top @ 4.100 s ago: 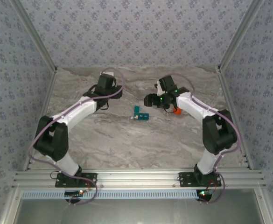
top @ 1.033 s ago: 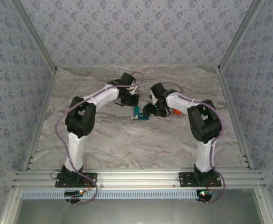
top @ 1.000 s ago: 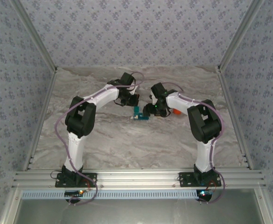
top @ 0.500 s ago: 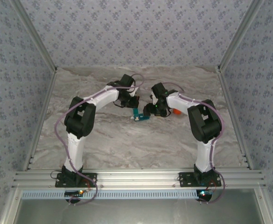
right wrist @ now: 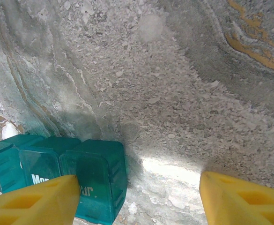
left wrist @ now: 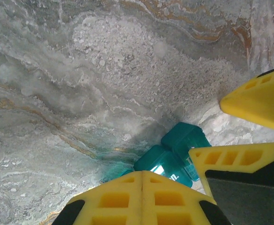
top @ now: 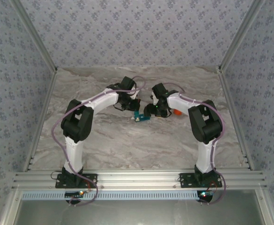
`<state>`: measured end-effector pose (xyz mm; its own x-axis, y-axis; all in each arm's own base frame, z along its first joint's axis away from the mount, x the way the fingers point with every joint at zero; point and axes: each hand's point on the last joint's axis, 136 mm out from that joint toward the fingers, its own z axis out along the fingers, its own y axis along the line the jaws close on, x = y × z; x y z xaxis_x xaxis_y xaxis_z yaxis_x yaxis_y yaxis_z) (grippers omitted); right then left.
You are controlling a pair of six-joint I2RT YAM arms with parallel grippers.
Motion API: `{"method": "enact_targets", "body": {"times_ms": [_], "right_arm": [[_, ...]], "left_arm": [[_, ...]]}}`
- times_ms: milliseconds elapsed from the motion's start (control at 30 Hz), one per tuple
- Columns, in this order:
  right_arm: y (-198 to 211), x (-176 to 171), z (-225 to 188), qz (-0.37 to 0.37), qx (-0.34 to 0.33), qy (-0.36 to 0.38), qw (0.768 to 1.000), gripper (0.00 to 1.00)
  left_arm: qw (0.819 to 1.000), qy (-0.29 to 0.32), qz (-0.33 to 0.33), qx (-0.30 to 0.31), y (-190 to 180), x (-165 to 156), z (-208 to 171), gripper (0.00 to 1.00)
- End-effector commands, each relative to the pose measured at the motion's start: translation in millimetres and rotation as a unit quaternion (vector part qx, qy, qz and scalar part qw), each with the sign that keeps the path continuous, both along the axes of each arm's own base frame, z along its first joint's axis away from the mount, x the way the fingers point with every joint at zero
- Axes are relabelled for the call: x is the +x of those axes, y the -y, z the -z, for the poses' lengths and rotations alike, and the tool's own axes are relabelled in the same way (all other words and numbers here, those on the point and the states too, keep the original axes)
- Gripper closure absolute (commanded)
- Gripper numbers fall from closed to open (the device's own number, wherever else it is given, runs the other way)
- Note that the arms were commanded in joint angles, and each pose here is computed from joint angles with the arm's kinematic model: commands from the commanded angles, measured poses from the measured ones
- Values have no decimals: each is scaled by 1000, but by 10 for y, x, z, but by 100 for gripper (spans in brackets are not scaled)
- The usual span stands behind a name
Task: Sort the pills into containers
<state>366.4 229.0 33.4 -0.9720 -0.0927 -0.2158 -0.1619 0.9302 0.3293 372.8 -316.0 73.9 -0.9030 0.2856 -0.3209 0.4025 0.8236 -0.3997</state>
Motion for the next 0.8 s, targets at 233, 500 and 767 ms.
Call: {"method": "enact_targets", "body": {"times_ms": [233, 500, 767], "right_arm": [[106, -89, 191, 11, -18, -30, 999, 30], [113, -81, 197, 11, -19, -31, 999, 30], [117, -78, 215, 12, -19, -33, 999, 30]], "left_arm": [[1000, -5, 11, -18, 43, -207, -149, 100], [1000, -7, 18, -23, 85, -322, -170, 100], [999, -17, 17, -21, 78, -428, -61, 100]]}}
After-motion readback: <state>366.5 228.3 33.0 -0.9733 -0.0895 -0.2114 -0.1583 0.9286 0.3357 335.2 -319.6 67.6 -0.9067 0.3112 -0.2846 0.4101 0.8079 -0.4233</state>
